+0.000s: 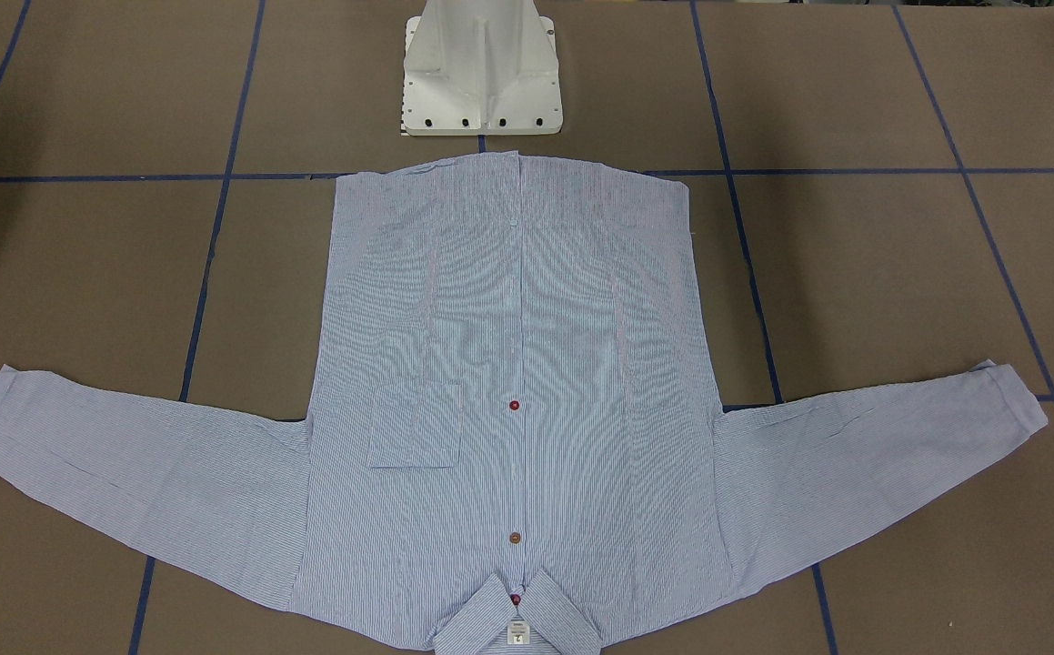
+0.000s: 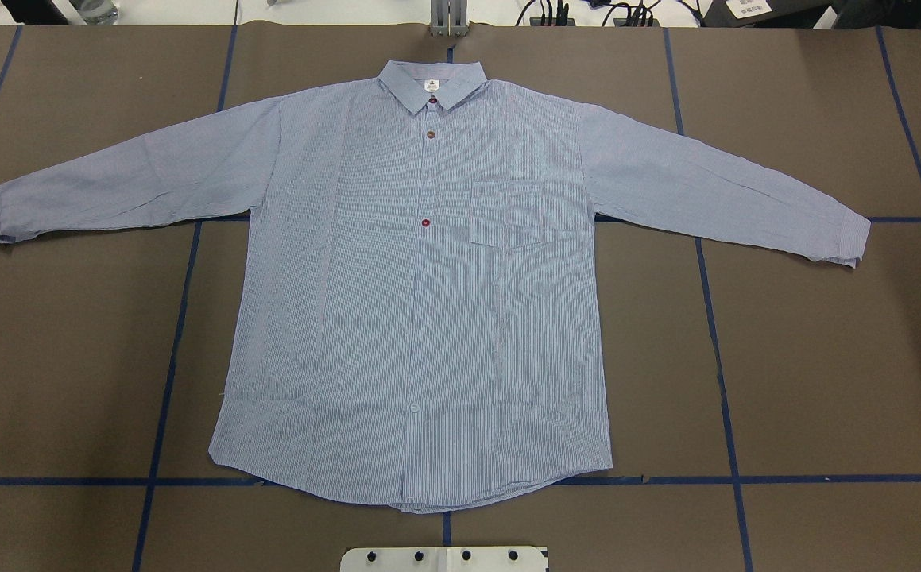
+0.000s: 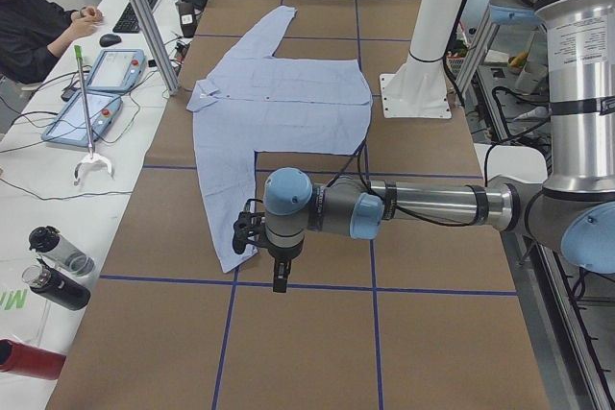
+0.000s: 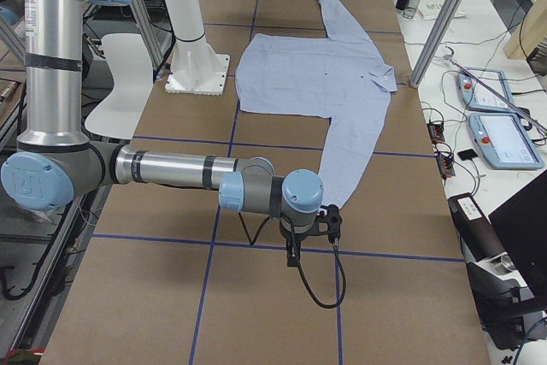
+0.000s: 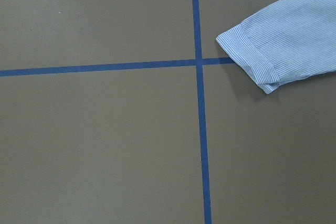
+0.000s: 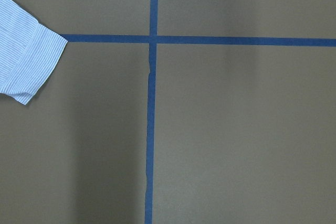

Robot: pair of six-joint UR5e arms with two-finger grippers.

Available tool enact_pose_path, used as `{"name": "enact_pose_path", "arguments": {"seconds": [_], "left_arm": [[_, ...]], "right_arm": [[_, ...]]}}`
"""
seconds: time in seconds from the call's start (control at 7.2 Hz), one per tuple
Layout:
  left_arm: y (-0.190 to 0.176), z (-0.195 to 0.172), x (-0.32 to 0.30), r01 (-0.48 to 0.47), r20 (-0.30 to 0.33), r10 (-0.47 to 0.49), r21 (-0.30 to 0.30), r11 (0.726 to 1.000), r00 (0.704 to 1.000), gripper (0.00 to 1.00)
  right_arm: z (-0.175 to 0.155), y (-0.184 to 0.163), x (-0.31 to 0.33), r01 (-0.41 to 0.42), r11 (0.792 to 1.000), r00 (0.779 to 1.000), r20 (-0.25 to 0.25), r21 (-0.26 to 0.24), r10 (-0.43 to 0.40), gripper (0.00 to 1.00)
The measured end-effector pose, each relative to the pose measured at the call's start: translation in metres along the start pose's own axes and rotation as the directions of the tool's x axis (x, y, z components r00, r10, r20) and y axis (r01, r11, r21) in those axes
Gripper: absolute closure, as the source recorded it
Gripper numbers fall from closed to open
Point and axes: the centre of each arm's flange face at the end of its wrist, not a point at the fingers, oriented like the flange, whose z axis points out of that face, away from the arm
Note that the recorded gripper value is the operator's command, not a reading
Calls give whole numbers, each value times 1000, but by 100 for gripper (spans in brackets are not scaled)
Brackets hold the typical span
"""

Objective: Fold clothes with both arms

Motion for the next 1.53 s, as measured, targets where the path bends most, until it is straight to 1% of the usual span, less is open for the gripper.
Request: {"name": "enact_pose_path", "arguments": {"seconds": [0.56,0.83,0.97,1.11,1.25,1.39,1.53], "left_arm": [[1,-2,2,0,-2,0,4,1000,1000,1],[-22,-11,13,-23,-11,23,31,999,1000,1],[-33,-14,19,-33,-42,35,40,999,999,0],[-40,-20,29,-55,-84,60,62,997,995,1],[-48,-26,36,-86,-102,96,96,992,990,1],[-51,-24,35,-101,-108,113,109,989,988,1],[-51,-16,29,-104,-109,116,111,988,987,1]], "right_arm": [[-2,-3,-3,5,1000,1000,0,5,-5,0],[-3,-13,-5,39,999,999,-3,31,-39,0],[1,-19,-8,68,997,998,-4,45,-68,0],[7,-24,-18,108,993,994,-2,52,-108,0],[13,-34,-34,150,987,989,0,52,-150,0],[18,-50,-56,157,986,988,5,51,-157,0],[25,-65,-81,132,990,991,14,55,-133,0]]}}
